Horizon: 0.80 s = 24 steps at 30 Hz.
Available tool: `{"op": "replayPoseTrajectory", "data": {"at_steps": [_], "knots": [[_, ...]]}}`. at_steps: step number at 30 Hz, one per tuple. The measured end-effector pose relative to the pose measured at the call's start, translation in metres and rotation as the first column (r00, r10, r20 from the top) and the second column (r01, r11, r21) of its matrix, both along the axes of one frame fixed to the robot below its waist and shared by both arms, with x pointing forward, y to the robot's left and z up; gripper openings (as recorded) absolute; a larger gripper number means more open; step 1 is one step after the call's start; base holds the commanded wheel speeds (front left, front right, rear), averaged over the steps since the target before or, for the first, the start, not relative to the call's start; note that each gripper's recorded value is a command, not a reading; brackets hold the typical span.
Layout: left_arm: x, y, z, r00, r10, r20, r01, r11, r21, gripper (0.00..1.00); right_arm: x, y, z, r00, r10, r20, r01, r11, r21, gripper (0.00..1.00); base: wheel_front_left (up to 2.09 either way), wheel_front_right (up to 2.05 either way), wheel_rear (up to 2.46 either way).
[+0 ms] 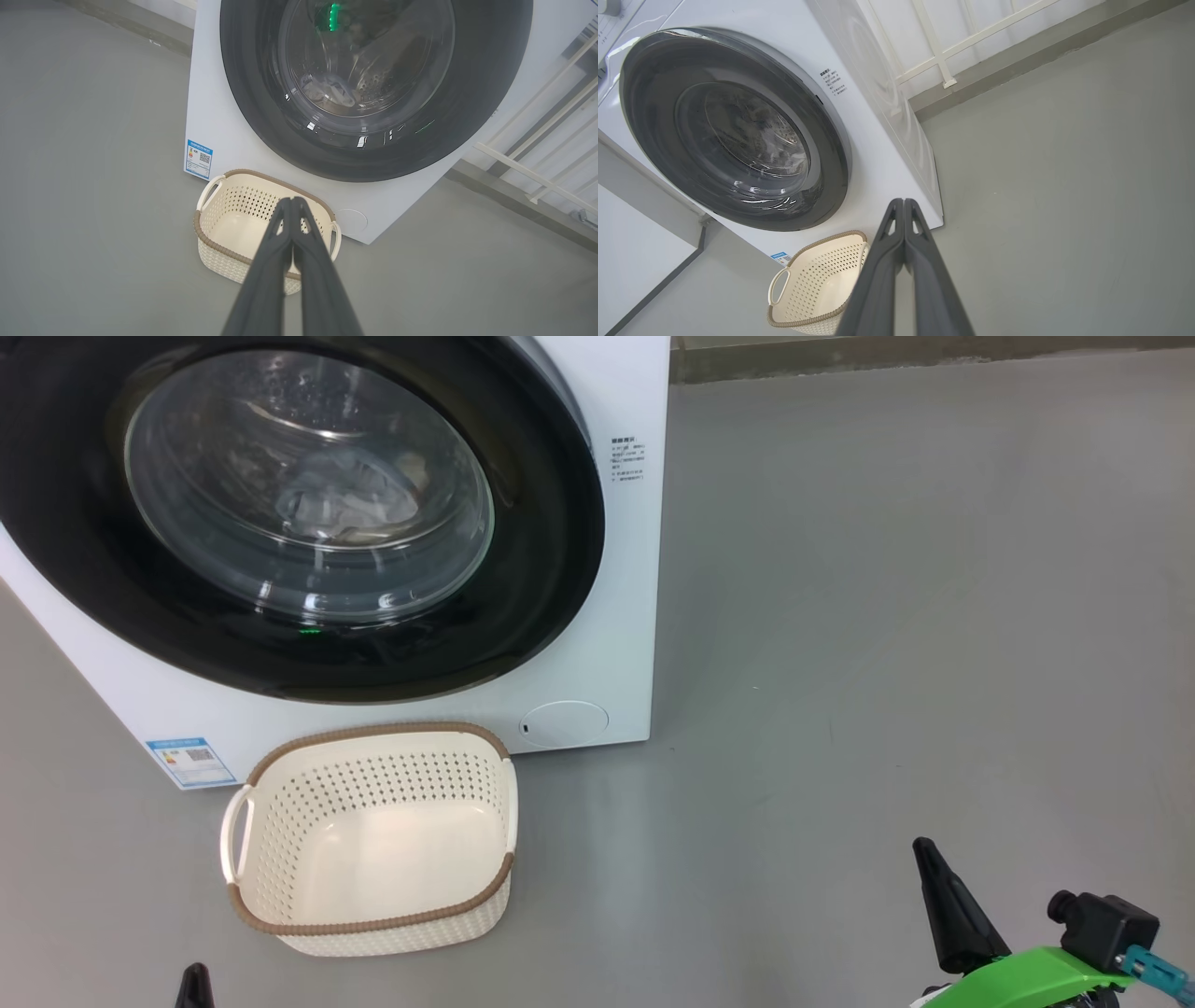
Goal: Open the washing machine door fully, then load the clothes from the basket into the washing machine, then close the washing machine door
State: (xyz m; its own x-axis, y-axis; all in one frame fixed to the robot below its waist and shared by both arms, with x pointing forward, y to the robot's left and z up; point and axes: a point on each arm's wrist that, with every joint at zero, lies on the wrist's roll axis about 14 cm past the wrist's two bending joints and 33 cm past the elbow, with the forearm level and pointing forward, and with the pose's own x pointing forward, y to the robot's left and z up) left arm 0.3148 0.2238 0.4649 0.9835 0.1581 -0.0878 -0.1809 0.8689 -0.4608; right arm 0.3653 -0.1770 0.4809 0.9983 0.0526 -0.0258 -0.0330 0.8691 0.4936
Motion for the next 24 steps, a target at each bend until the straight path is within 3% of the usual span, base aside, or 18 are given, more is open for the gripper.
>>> {"op": "replayPoseTrajectory", "data": {"at_steps": [24], "knots": [[0.014, -0.005, -0.002, 1.000, 0.016, 0.009, -0.013, 0.965, -0.261, 0.00, 0.002, -0.011, -0.003, 0.998, -0.051, -0.048, 0.061, 0.970, 0.237, 0.00, 0.00, 0.00, 0.00]]}}
